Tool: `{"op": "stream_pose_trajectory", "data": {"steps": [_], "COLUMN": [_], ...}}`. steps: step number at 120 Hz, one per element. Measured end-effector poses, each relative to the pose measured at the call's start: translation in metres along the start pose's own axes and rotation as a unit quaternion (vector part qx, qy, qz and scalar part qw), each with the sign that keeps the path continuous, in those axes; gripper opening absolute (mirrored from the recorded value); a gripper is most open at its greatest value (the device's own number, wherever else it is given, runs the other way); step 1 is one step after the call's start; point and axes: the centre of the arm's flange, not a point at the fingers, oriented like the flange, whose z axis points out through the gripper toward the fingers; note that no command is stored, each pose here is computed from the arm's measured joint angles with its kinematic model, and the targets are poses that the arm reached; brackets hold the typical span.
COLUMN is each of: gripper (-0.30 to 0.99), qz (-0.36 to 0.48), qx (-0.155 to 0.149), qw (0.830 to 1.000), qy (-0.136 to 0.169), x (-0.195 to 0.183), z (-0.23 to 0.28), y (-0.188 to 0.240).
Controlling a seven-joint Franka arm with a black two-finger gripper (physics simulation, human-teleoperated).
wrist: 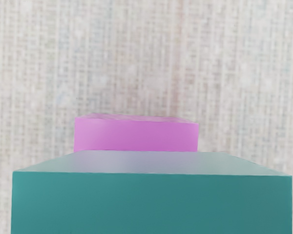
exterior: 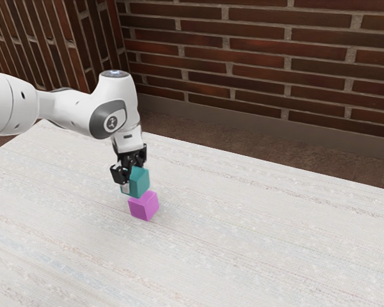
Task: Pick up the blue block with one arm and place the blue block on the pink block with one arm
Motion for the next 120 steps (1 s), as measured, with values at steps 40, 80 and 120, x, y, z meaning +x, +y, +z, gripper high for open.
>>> {"op": "stream_pose_trajectory", "data": {"steps": [40,80,120], "gripper": [0.38,0.38,0.38], "qz": [0.0,-0.005,0.008], "qx": [0.001,-0.005,-0.004], "qw": [1.0,1.0,1.0], "qy": [0.01,0.029,0.028], "x": [-0.002,-0.013,-0.014], "z": [-0.002,0.0,0.0], "y": [0.0,0.004,0.0]}}
